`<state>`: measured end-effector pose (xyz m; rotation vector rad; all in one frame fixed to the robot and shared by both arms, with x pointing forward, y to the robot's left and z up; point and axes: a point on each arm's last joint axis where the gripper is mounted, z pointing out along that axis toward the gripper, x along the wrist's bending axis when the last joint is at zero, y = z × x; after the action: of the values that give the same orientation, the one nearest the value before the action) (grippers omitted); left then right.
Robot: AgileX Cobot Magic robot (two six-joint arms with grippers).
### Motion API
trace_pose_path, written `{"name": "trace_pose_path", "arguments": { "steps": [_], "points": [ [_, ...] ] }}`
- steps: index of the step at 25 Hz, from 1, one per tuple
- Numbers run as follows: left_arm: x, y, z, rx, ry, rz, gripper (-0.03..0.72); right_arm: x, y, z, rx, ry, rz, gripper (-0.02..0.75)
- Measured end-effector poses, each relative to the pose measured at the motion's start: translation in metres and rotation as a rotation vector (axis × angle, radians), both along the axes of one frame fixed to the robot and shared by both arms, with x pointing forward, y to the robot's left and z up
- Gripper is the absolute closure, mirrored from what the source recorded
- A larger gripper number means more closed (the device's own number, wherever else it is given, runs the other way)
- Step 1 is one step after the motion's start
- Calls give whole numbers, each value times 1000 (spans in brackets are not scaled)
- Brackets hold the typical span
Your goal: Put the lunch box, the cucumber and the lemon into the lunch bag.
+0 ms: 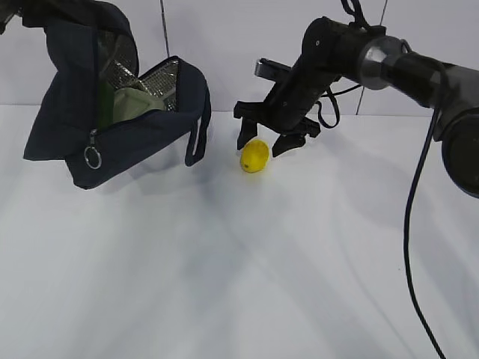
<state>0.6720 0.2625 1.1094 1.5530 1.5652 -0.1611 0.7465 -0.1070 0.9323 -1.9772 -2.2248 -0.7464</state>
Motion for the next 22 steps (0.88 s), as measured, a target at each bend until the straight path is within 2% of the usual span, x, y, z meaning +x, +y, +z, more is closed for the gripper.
{"name": "trace_pose_path", "arguments": {
  "steps": [22],
  "points": [
    [0,0,0,10,-14,-13,680,8,-2,-10,-26,-58,-12,155]
  ]
}}
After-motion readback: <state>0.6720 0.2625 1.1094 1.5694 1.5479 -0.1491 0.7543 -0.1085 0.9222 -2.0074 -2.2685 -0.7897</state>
